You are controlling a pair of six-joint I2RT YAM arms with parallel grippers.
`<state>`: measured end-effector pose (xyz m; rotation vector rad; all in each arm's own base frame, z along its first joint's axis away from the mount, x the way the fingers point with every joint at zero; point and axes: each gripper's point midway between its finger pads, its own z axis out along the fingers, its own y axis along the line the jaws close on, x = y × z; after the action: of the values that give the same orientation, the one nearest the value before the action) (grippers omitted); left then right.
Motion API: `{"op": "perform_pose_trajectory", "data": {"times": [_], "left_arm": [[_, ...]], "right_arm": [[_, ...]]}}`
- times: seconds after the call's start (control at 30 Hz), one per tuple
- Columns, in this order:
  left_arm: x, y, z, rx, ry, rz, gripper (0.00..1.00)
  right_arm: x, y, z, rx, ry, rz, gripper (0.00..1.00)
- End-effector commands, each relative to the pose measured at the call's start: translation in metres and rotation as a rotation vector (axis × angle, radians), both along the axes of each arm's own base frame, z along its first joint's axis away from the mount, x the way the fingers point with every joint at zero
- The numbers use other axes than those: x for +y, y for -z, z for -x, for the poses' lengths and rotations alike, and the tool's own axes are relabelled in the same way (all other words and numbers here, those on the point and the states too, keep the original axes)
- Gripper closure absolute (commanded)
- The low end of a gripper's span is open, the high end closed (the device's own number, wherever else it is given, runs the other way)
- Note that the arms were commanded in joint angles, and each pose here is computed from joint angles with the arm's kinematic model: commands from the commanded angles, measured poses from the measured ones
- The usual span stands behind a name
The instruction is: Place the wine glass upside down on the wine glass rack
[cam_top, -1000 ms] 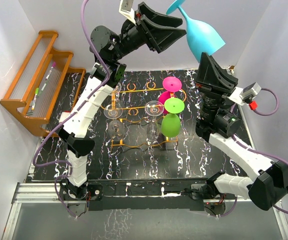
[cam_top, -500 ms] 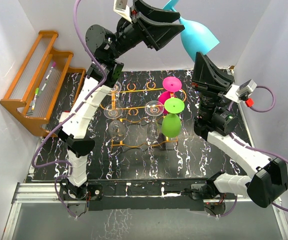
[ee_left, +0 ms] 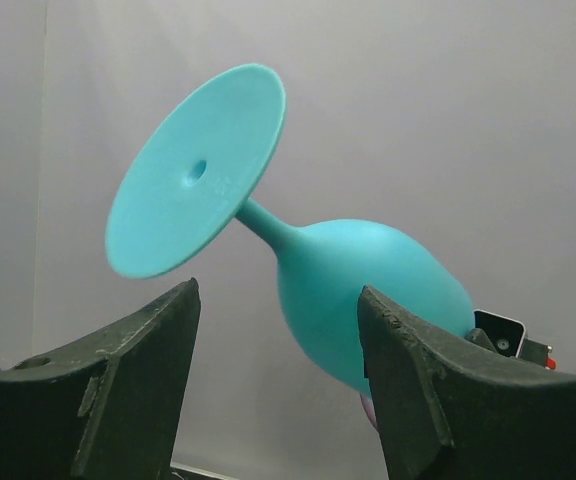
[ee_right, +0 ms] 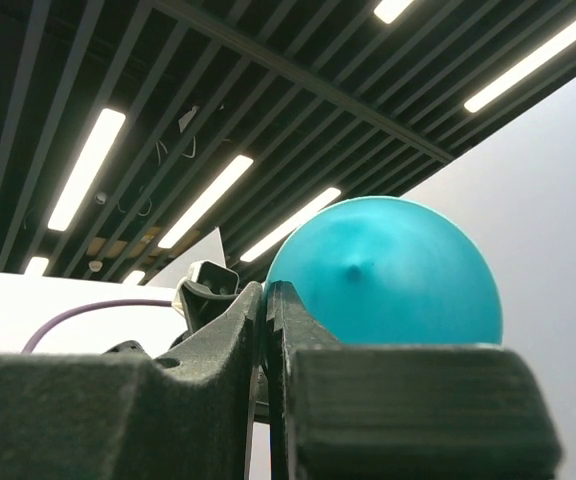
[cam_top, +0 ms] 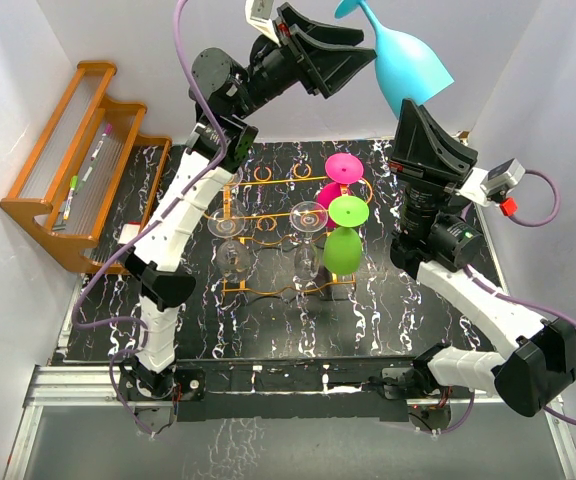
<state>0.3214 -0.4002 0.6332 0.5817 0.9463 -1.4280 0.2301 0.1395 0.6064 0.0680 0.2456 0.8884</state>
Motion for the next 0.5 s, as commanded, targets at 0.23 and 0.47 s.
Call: {"op": "perform_pose_trajectory", "data": {"times": [0.23, 0.47], "left_arm": [[0.019, -0.043, 0.017, 0.001, 0.025, 0.163, 0.37], [0.021, -0.048, 0.017, 0.052, 0.053, 0.194, 0.36]], "right_arm": [[-0.039, -0.026, 0.084, -0.341, -0.055, -0.159, 0.92], [-0.032, -0.025, 0.082, -0.343, -0.095, -0.14, 0.92]]}}
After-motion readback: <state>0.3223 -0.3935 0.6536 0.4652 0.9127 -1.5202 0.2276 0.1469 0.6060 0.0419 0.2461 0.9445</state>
